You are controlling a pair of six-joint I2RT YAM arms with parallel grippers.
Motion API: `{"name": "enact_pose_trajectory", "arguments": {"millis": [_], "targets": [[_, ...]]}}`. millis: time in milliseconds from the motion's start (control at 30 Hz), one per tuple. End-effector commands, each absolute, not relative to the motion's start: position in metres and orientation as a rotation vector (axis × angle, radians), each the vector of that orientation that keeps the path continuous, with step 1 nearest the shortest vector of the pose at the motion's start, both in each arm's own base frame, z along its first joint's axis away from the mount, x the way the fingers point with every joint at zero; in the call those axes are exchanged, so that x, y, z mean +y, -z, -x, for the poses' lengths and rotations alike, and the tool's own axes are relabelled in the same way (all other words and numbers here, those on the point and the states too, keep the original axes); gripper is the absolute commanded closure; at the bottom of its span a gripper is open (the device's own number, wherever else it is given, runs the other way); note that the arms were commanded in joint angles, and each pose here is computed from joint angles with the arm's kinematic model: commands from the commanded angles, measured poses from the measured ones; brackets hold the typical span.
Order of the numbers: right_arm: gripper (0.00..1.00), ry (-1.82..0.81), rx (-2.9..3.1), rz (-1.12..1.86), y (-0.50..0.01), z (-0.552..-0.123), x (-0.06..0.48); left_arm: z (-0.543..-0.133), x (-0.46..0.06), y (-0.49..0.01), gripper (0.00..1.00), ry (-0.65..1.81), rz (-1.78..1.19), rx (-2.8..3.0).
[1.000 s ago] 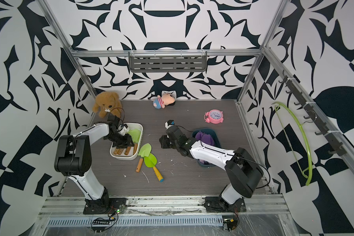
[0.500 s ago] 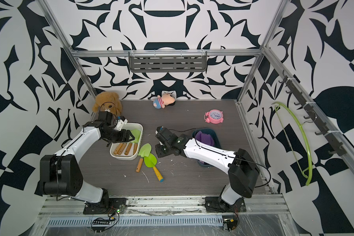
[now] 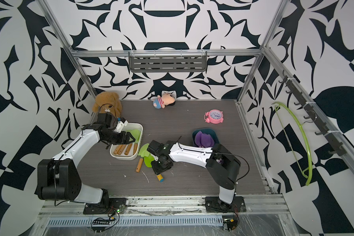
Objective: Sort the small shovels by color and place them into the storage box
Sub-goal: Pick up the shovel from the center of the board.
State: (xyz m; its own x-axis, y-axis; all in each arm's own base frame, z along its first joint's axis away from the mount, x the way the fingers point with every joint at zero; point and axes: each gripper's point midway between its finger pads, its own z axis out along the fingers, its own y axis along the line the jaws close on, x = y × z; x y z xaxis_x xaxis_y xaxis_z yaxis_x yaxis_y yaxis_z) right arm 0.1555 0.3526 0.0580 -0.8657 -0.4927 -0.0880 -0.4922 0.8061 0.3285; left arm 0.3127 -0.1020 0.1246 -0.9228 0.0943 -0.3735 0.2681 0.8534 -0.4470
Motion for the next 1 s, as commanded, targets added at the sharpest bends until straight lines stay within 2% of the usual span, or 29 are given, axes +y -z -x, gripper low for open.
{"name": "enact_pose_trajectory", "arguments": {"millis": [0, 167, 233, 400, 567, 767, 967], "targets": [[0.57, 0.592, -2.93, -0.851, -0.068, -0.146, 0.361, -0.308, -0.105, -0.128, 0.25, 0.747, -0.296, 2.668], [0.57, 0.535, -2.923, -0.836, -0.047, -0.145, 0.357, -0.307, -0.106, -0.128, 0.25, 0.755, -0.295, 2.666], [0.6, 0.515, -2.931, -0.834, -0.04, -0.145, 0.354, -0.307, -0.107, -0.129, 0.25, 0.761, -0.296, 2.664], [0.84, 0.438, -2.999, -0.834, -0.039, -0.15, 0.337, -0.306, -0.107, -0.131, 0.25, 0.761, -0.298, 2.652], [1.0, 0.383, -3.149, -0.807, -0.051, -0.158, 0.311, -0.305, -0.107, -0.133, 0.25, 0.759, -0.307, 2.644], [1.0, 0.555, -3.483, -0.829, -0.097, -0.179, 0.299, -0.301, -0.118, -0.141, 0.26, 0.855, -0.345, 2.598], [1.0, 0.702, -3.677, -1.077, -0.144, -0.193, 0.317, -0.292, -0.135, -0.156, 0.25, 1.025, -0.395, 2.527]]}}
